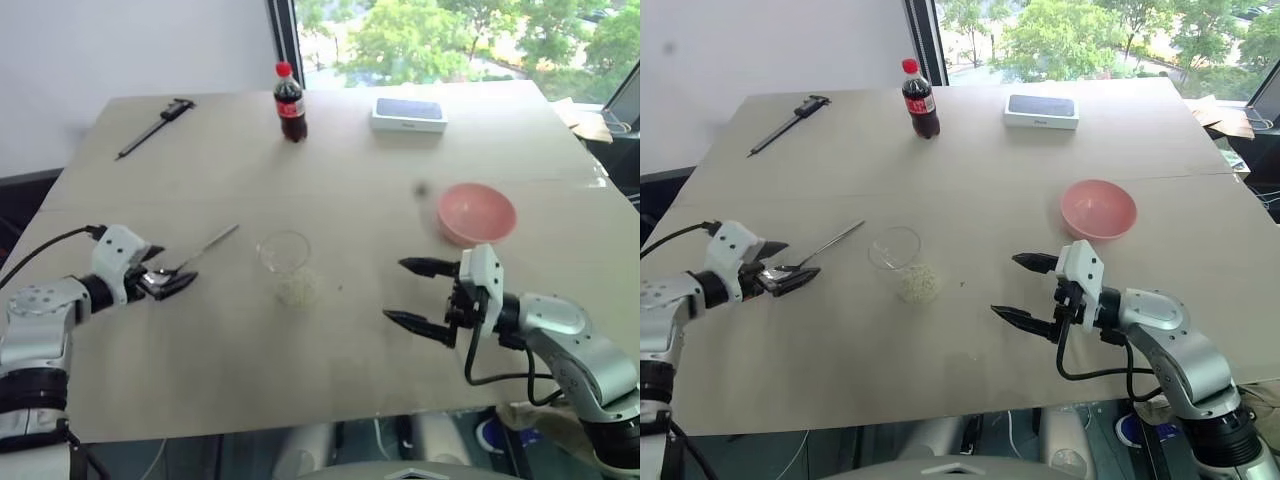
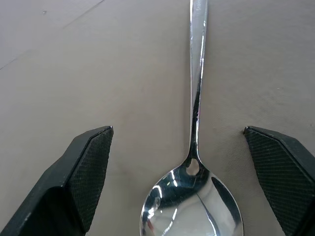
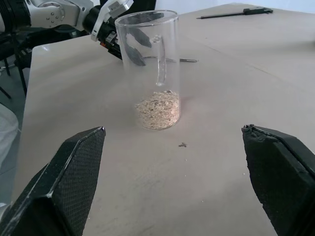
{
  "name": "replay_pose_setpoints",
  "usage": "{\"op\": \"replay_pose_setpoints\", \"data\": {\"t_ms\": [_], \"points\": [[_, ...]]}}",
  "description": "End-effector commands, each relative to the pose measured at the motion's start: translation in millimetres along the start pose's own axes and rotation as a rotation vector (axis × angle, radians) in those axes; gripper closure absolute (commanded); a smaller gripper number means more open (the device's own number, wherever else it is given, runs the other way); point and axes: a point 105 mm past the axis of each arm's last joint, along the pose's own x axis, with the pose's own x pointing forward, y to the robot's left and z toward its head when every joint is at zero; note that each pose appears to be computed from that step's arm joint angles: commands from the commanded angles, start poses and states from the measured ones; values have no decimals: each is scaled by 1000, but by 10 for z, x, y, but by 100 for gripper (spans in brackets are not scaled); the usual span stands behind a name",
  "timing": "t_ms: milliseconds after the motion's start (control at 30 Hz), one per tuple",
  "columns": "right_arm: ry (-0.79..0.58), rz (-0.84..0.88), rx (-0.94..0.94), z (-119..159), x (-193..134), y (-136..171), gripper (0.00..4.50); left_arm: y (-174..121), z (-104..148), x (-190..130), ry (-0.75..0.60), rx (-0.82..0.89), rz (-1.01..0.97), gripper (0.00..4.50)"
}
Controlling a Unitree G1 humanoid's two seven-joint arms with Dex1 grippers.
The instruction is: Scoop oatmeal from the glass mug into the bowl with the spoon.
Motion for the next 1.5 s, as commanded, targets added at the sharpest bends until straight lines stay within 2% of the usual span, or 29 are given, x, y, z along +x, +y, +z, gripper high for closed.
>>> {"op": "replay_pose_setpoints", "data": {"t_ms": [33,133,167,200,267,533,700,833,1100,1233,1367,1500], "points": [[-40,2,-45,118,2,10,0,-208,-306,81,148,-49,-151,133],[-41,4,-47,115,1,21,0,-200,-384,75,194,-57,-178,290],[-41,4,-49,115,-1,23,0,-198,-400,72,205,-59,-185,312],[-42,4,-50,115,-1,23,0,-195,-408,71,210,-61,-192,369],[-42,3,-53,116,-3,19,0,-178,-403,77,209,-60,-191,449],[-42,-3,-57,115,-6,-20,0,-89,-343,88,154,-39,-123,449],[-39,1,-60,122,-2,-65,0,83,-136,70,17,-35,18,449],[-37,-4,-71,146,-3,-145,0,191,155,9,-136,-31,111,449],[-68,-130,-18,285,-74,-557,0,216,963,-210,-400,87,260,449],[-111,-223,-5,479,-88,-892,0,136,1450,-277,-543,160,313,449],[-152,-271,22,649,-9,-1087,0,0,1727,-275,-625,190,287,449],[-260,-296,73,1037,249,-1290,0,-305,2117,-223,-728,271,192,449]]}}
